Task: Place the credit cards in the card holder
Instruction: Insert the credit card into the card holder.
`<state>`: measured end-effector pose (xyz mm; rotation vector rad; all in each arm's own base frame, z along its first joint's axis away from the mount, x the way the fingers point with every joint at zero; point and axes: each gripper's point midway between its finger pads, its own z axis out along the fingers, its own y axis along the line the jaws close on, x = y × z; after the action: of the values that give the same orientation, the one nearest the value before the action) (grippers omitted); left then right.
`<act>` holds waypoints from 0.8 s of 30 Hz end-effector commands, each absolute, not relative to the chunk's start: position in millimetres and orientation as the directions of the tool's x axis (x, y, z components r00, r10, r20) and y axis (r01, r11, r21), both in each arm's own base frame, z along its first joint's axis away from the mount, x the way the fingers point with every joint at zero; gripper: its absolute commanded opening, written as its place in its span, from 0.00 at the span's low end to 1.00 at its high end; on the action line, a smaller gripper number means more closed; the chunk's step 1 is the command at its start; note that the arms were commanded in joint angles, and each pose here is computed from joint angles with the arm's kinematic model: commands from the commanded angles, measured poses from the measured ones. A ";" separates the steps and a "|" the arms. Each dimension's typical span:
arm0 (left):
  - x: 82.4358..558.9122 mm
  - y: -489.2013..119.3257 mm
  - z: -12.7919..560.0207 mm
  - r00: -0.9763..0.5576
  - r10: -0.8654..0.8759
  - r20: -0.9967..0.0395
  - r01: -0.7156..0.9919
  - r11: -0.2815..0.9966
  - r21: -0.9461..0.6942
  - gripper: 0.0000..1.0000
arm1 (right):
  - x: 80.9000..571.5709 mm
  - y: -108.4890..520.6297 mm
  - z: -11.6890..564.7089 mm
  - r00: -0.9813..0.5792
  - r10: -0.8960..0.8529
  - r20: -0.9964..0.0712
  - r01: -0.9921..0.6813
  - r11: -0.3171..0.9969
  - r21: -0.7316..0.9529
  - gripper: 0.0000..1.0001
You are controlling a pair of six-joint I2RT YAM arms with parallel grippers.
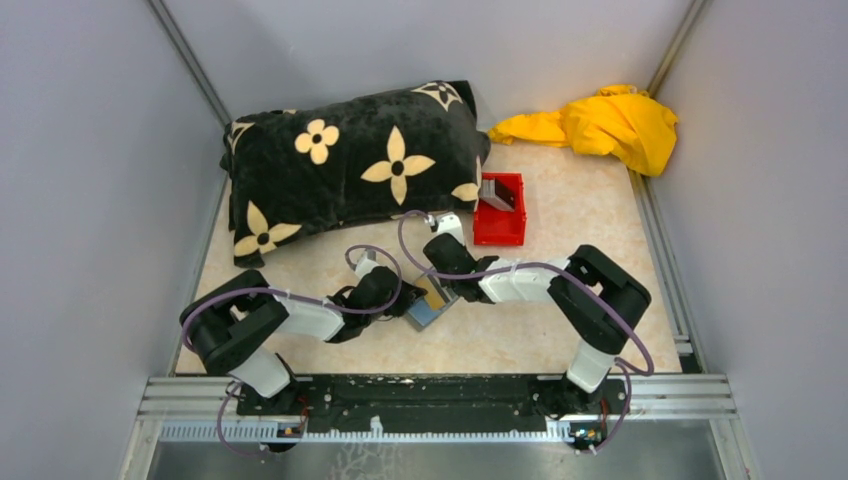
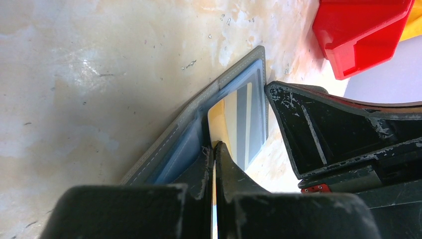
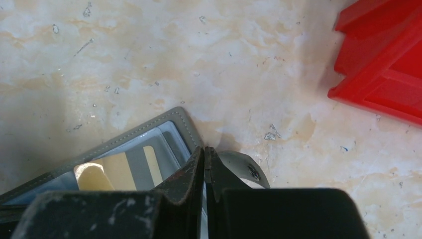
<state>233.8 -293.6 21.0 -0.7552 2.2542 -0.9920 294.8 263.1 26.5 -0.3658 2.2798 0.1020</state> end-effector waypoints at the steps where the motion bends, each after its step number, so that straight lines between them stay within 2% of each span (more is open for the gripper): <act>1: 198.1 -254.7 -38.7 -0.745 -0.603 -0.286 -0.362 0.725 -0.586 0.00 | 294.8 252.7 32.5 -0.625 -0.230 -0.746 -0.281 0.958 -0.061 0.04; 24: 202.3 -271.5 -32.7 -0.692 -0.704 -0.158 -0.467 0.604 -0.645 0.00 | 246.5 247.2 9.6 -0.695 -0.230 -0.681 -0.303 0.953 -0.012 0.04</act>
<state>233.4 -297.9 21.2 -0.9162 2.2446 -1.0550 275.5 249.0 24.9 -0.3206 2.2857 0.1131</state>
